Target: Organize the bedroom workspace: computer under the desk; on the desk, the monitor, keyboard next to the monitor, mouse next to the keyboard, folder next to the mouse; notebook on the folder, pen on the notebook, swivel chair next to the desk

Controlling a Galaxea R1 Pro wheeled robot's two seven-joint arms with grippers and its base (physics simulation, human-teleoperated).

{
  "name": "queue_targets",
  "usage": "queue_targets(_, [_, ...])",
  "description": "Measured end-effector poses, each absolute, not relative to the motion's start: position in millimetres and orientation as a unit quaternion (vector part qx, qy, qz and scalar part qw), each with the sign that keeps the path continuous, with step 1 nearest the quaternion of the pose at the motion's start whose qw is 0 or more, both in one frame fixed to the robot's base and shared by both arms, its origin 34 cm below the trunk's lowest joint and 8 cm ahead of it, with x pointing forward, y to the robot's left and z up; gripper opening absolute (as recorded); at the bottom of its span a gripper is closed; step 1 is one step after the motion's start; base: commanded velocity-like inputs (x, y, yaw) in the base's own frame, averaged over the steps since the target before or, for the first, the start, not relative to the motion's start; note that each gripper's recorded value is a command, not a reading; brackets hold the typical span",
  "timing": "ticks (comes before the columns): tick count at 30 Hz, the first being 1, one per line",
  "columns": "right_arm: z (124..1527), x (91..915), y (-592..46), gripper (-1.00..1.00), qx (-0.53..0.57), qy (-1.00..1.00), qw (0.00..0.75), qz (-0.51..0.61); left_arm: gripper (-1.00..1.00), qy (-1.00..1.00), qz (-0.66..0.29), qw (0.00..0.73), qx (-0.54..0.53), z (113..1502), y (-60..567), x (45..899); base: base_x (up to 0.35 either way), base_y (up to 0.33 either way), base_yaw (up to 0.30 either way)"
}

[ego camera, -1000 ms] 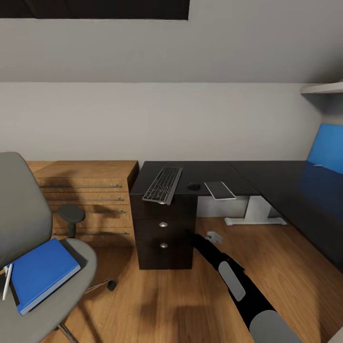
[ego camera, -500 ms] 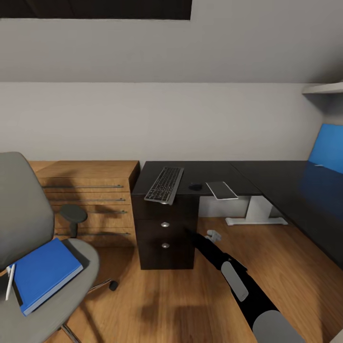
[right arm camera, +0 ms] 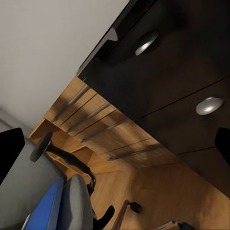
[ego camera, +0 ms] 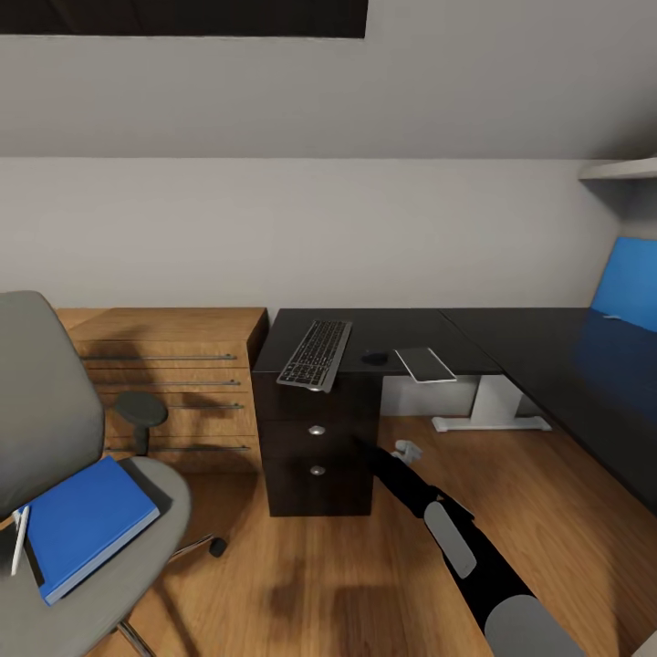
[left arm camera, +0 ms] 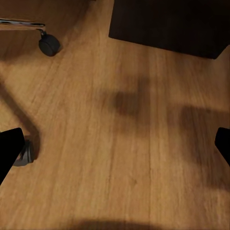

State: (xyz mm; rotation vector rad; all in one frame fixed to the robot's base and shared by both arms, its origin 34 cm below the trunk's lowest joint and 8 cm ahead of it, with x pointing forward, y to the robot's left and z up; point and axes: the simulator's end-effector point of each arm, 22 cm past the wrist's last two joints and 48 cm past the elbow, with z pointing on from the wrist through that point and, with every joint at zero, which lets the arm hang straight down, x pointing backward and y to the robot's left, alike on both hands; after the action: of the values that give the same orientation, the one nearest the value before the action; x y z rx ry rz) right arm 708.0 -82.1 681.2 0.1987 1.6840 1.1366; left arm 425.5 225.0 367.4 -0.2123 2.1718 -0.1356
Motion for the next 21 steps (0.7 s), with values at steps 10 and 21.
queue_targets(10, [684.6,708.2,-83.4,1.00,0.106,0.693,0.513,0.495,1.00,0.882,-0.055,0.460,-0.086,367.4,224.8,425.5,0.000,0.000,0.000])
queue_targets(21, [683.6,707.6,-90.3,1.00,0.124,0.691,0.496,0.511,1.00,0.882,-0.055,0.460,-0.085,367.6,224.7,425.7,0.000,0.000,0.000])
